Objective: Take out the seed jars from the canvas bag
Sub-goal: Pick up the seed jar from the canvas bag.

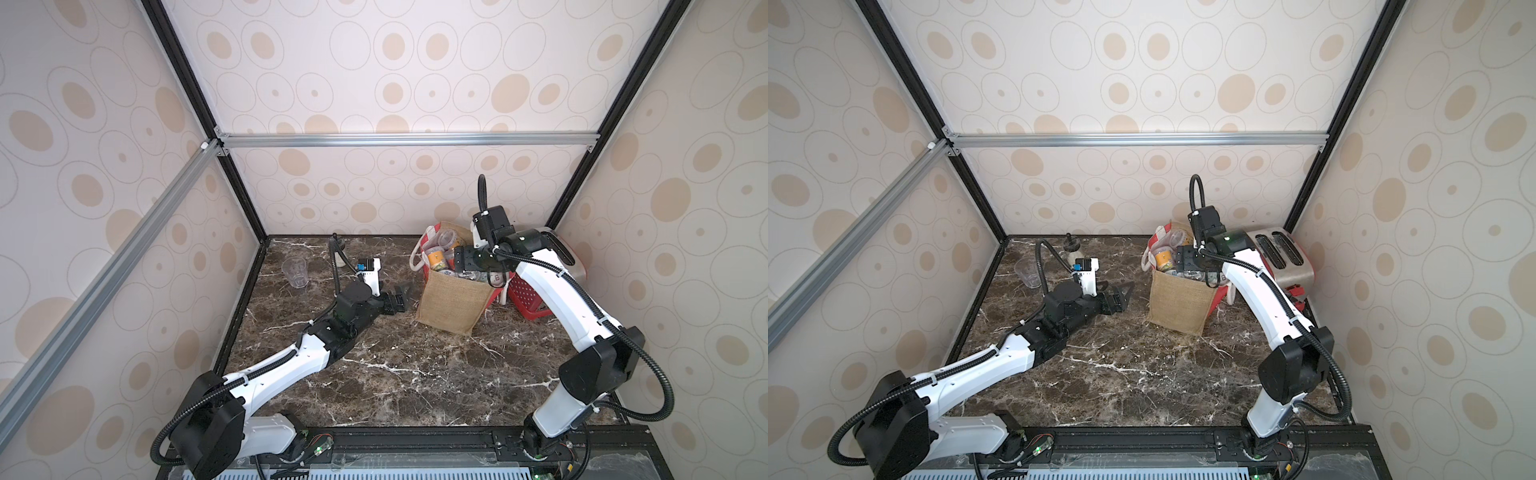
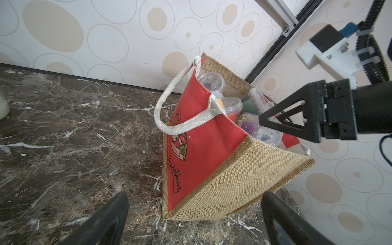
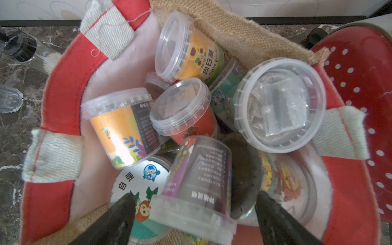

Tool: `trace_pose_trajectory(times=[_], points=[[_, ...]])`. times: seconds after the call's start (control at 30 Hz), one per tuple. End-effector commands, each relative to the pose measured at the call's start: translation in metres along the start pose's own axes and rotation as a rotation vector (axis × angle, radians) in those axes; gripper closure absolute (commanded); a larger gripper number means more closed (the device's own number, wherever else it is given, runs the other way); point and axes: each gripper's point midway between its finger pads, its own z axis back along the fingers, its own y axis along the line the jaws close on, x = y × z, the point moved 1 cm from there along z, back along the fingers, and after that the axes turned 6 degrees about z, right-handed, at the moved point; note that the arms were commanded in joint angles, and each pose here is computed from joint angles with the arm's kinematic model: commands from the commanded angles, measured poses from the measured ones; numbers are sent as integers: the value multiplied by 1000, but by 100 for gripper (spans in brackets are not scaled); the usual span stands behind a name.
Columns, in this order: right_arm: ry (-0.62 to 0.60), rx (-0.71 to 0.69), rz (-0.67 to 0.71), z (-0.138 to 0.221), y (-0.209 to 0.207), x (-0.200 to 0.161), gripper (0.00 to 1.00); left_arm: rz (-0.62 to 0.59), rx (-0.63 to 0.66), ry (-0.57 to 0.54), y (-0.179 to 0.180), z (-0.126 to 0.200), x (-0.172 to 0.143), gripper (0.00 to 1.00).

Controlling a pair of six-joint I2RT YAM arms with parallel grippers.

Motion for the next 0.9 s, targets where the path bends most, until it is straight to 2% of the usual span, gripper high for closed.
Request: trace_pose_trajectory(times=[0.0,0.27,0.67,0.87], points=[[30,26,1,-8,8,-2,9,-13,-16,-41,-8,6,10,2],[137,14,0,-37,9,-25,15,-19,-1,-57,-3,14,12,2],[192,-36,0,-50,4,-44,13,-21,-1,-54,-2,14,10,2],[147,-44,-6,-40,2,-37,31,-23,2,-62,-2,16,12,2]])
